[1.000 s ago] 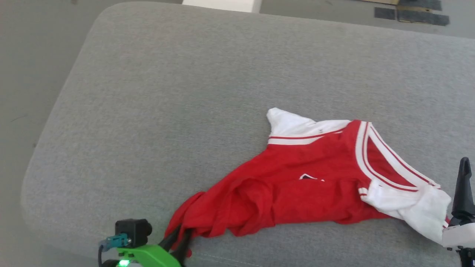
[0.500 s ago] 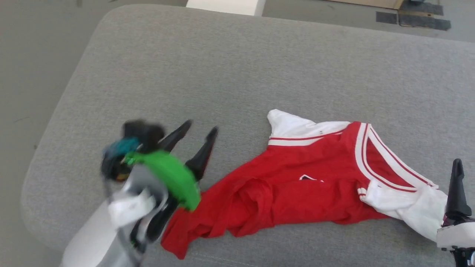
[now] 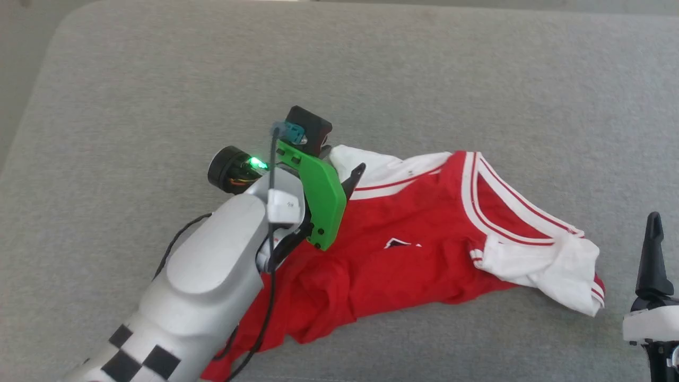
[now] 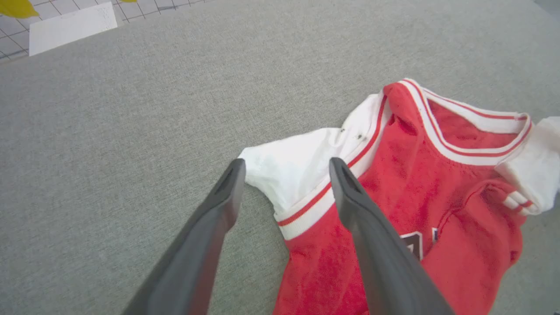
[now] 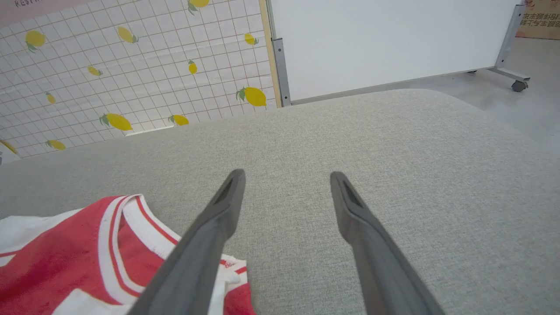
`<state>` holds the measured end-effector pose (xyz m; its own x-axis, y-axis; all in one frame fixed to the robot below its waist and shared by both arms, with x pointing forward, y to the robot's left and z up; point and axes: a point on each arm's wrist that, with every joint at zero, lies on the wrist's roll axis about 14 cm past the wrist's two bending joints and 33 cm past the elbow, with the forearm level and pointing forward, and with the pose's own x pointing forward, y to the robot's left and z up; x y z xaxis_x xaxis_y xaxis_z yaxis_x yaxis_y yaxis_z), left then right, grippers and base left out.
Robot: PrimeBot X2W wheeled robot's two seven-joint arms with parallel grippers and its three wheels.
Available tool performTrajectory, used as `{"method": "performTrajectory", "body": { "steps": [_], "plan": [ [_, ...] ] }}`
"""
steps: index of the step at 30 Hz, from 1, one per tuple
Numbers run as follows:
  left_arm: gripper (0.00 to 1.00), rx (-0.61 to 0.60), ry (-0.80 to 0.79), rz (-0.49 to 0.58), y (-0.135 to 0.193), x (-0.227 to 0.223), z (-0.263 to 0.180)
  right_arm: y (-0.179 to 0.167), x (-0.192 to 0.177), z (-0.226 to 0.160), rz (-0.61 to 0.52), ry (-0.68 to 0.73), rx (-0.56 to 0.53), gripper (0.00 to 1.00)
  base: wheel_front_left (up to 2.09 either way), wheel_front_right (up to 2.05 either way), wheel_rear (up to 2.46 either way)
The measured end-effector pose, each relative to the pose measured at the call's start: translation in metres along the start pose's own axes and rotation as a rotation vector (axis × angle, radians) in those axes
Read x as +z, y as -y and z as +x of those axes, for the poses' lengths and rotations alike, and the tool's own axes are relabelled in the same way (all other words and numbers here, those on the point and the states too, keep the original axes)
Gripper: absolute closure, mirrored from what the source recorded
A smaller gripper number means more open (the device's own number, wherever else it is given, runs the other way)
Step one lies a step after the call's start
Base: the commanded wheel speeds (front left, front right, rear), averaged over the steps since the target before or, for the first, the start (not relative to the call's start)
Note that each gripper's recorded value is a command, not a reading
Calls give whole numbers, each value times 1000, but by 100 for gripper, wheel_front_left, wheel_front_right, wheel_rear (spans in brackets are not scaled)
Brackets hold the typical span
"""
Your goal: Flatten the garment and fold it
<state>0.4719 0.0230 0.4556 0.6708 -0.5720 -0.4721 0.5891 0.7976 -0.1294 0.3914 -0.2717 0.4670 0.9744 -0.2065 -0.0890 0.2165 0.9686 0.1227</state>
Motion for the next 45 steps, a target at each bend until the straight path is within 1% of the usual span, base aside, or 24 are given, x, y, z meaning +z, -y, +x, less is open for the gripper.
{"method": "performTrajectory", "body": {
  "steps": [6, 9, 11, 12, 13, 15, 17, 21, 25, 26, 28, 29, 31, 32, 34, 36, 37, 38, 39, 41, 42, 45],
  "plan": [
    [0, -38, -157, 41, 5, -29, 28, 11, -4, -1, -6, -7, -35, 0, 0, 0, 0],
    [0, -54, -220, 49, 7, -42, 38, 17, -7, -2, -12, -17, -50, 0, 0, 0, 0],
    [0, -65, -263, 72, 9, -52, 43, 20, -7, -3, -14, -17, -59, 0, 0, 0, 0],
    [65, -70, -277, 85, 10, -54, 44, 21, -7, -3, -15, -15, -62, 0, 0, 0, 0],
    [100, -78, -278, 104, 11, -54, 47, 22, -6, -3, -16, -12, -66, 0, 0, 0, 0],
    [100, -91, -265, 116, 13, -52, 50, 25, -6, -3, -19, -14, -75, 0, 0, 0, 0],
    [100, -94, -217, 116, 14, -46, 52, 27, -6, -3, -21, -12, -82, 0, 0, 0, 0],
    [100, -61, -63, 89, 5, -19, 48, 27, -2, -2, -19, 1, -81, 0, 0, 0, 0],
    [100, 40, 158, 26, -20, 32, 28, 19, 5, 0, -13, 21, -57, 0, 0, 0, 0],
    [100, 85, 214, 11, -32, 42, 18, 16, 6, 1, -12, 24, -49, 0, 0, 0, 0],
    [100, 203, 286, -20, -63, 46, -9, 12, 8, 1, -10, 27, -35, 0, 0, 0, 0],
    [100, 258, 297, -46, -75, 40, -20, 10, 7, 0, -9, 24, -28, 0, 0, 0, 0],
    [100, 402, 284, -125, -104, 6, -53, 4, 6, 1, -5, 17, -11, 0, 0, 0, 0],
    [100, 453, 272, -170, -111, -11, -66, 1, 6, 2, -3, 16, -2, 0, 0, 0, 0],
    [100, 542, 221, -279, -114, -56, -93, -6, 6, 3, -1, 16, 17, 0, 0, 0, 0],
    [100, 580, 186, -370, -104, -88, -110, -12, 5, 4, 1, 10, 35, 0, 0, 0, 0],
    [94, 593, 176, -410, -98, -100, -117, -15, 5, 6, 2, 11, 44, 0, 0, 0, 0],
    [75, 598, 180, -445, -93, -105, -121, -18, 5, 7, 3, 10, 52, 0, 0, 0, 0],
    [62, 601, 189, -477, -86, -109, -124, -22, 5, 8, 1, 11, 63, 0, 0, 0, 0],
    [18, 600, 221, -529, -76, -109, -128, -29, 6, 11, 1, 10, 81, 0, 0, 0, 0],
    [0, 598, 235, -542, -73, -107, -128, -31, 6, 11, 1, 10, 86, 0, 0, 0, 0],
    [0, 590, 289, -551, -68, -96, -131, -35, 9, 12, 2, 12, 97, 0, 0, 0, 0]
  ]
}}
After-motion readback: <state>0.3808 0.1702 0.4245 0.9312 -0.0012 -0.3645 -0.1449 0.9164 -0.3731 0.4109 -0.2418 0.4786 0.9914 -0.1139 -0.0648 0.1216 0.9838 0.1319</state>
